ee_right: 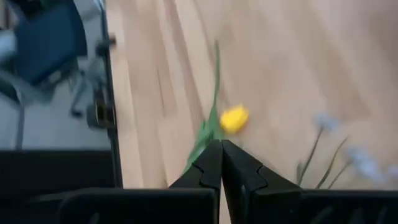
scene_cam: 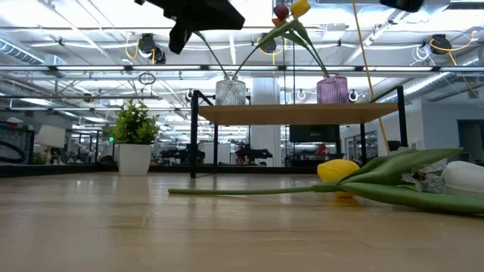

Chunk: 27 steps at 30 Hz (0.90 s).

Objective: Pick and place flowers into a vace then onto a shelf
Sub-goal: Put the white flowers into the purple vase

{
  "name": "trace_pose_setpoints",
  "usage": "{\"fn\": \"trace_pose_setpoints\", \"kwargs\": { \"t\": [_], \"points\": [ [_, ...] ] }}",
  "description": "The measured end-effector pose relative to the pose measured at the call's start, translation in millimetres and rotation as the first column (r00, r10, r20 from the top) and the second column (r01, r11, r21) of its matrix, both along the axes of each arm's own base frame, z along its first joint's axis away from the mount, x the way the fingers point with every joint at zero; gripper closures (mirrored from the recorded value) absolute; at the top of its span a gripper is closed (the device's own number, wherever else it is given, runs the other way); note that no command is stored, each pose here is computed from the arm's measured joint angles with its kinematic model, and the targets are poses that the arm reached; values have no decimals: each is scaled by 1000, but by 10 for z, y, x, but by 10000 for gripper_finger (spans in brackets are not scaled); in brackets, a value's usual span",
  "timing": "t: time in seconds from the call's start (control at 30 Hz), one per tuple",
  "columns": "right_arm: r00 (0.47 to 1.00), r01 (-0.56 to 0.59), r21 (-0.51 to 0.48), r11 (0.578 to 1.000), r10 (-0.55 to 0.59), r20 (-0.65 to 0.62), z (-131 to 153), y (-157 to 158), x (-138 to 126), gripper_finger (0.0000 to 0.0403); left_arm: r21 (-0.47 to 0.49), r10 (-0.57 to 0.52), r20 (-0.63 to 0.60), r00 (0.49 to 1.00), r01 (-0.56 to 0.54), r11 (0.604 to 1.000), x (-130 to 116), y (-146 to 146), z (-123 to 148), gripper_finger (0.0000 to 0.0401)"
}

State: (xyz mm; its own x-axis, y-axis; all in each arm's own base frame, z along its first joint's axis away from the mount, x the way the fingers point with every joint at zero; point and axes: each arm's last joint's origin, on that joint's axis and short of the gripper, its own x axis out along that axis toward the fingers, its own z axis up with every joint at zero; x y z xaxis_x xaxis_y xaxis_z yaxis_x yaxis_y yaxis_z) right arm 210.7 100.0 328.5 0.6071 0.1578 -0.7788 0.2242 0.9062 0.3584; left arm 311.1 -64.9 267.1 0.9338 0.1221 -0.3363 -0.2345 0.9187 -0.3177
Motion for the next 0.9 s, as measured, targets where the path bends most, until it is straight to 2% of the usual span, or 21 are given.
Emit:
{"fn": "trace_pose_setpoints", "kwargs": {
  "t": [0.23, 0.33, 0.4, 0.5, 0.6, 0.77, 0.9],
  "points": [
    [989, -13, 21, 1000, 15, -145, -238, 196, 112, 390, -36, -77, -65, 995, 75, 997, 57, -264, -225, 298],
    [975, 14, 5, 1000, -12, -224, -314, 235, 79, 369, -92, -91, -84, 992, 83, 992, 78, -321, -303, 271],
    [952, 69, -10, 998, -69, -299, -367, 242, 32, 350, -115, -96, -83, 992, 86, 990, 80, -340, -312, 259],
    [879, 204, -59, 977, -210, -428, -456, 233, -51, 320, -127, -88, -80, 993, 78, 989, 78, -346, -310, 253],
    [786, 333, -127, 934, -349, -509, -537, 238, -116, 295, -116, -69, -77, 995, 59, 991, 79, -339, -309, 257],
    [699, 451, -171, 876, -465, -544, -854, 231, -185, 275, -135, -64, -73, 995, 54, 989, 78, -346, -306, 270],
    [611, 544, -226, 808, -566, -554, -1188, 157, -283, 274, -141, -73, -71, 995, 62, 988, 67, -381, -305, 274]
  ]
}}
